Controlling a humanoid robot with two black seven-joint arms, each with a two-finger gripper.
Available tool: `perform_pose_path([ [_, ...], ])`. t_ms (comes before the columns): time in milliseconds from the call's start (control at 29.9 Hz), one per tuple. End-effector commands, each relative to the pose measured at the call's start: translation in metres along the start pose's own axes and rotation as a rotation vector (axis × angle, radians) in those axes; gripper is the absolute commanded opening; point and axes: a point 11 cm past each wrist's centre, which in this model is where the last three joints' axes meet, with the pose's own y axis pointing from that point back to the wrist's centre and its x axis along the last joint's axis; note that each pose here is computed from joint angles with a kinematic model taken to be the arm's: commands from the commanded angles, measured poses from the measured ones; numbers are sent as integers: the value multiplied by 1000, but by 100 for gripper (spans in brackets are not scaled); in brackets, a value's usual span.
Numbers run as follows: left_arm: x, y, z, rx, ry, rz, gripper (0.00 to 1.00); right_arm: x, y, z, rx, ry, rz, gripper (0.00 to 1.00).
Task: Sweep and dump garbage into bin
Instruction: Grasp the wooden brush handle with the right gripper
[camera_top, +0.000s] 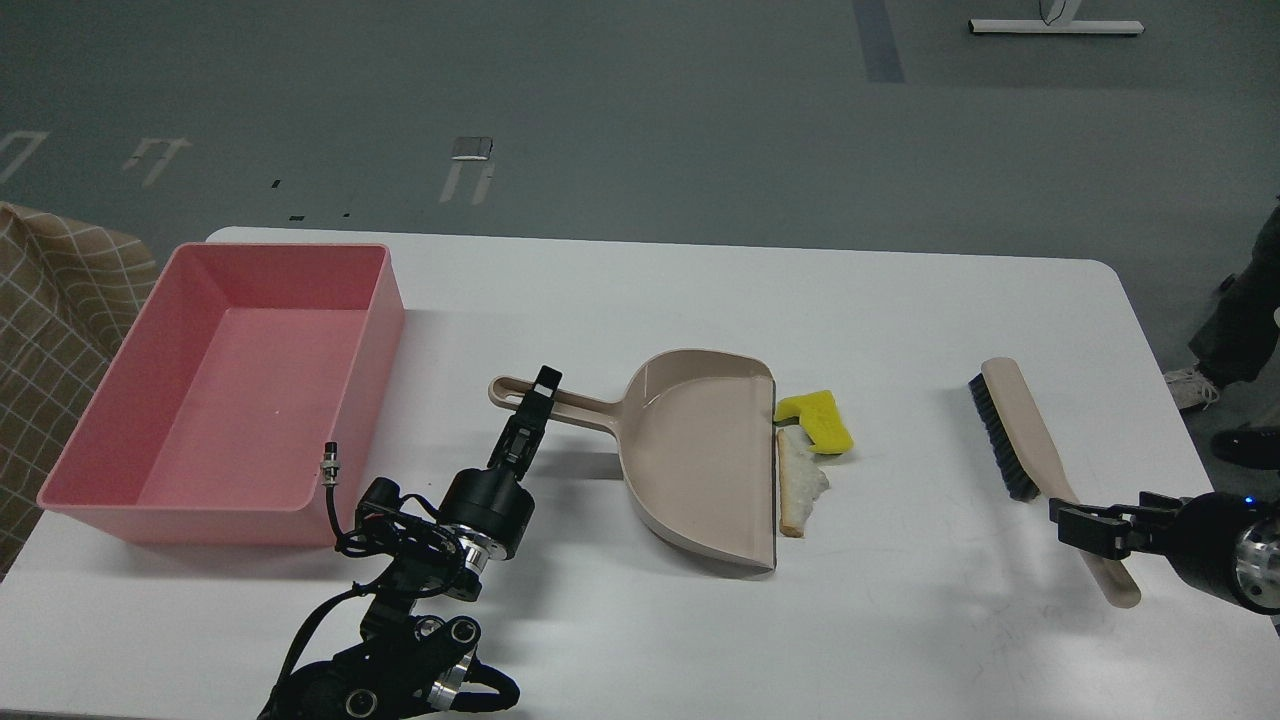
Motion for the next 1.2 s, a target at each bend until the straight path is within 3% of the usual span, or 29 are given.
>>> perform_pose_path([
  [0,0,0,0,-1,0,0,12,-1,-2,-3,9,-5,1,95],
  [1170,3,1,-7,18,-19,2,12,-1,-7,-13,38,-28,14,91],
])
